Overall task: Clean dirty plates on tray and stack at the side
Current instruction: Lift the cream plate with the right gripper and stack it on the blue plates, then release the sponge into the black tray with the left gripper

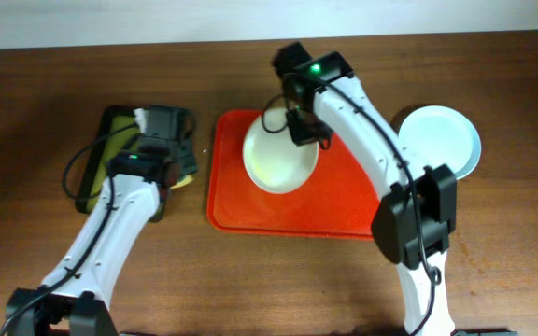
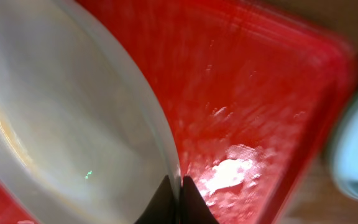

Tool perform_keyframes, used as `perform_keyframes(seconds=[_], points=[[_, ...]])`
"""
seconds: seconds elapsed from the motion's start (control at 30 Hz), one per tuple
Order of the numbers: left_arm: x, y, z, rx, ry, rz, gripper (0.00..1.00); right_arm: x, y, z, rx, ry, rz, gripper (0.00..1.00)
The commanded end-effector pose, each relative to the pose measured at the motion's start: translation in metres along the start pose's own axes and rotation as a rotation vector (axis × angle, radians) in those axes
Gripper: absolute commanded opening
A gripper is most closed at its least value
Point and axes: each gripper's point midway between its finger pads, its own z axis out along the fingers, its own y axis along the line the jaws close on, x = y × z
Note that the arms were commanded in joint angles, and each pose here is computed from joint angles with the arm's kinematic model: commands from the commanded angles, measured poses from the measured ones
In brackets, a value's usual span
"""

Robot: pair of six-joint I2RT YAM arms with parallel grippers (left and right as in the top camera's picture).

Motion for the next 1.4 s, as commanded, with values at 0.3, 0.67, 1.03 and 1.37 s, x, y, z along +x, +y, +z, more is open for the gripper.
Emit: perform_keyframes(seconds=[0.3, 0.67, 1.03, 1.37], points=[[0.007, 0.067, 0.006, -0.093, 0.095, -0.149, 0.00, -0.009, 0.053, -0.250, 1.221, -0.587, -0.581, 0.04], [0.013, 0.068, 0.007, -0.099, 0.112, -0.145, 0.00, 0.011, -0.172, 0.000, -0.326, 0.070, 0.313, 0.04], [0.011, 0.067, 0.010, -0.095, 0.098, -0.149, 0.00, 0.110, -0.347, 0.107, -0.279, 0.091, 0.874, 0.04], [-0.005, 0.062, 0.017, -0.069, 0.014, -0.256, 0.00, 0.069, -0.249, 0.087, -0.525, 0.144, 0.736, 0.66]])
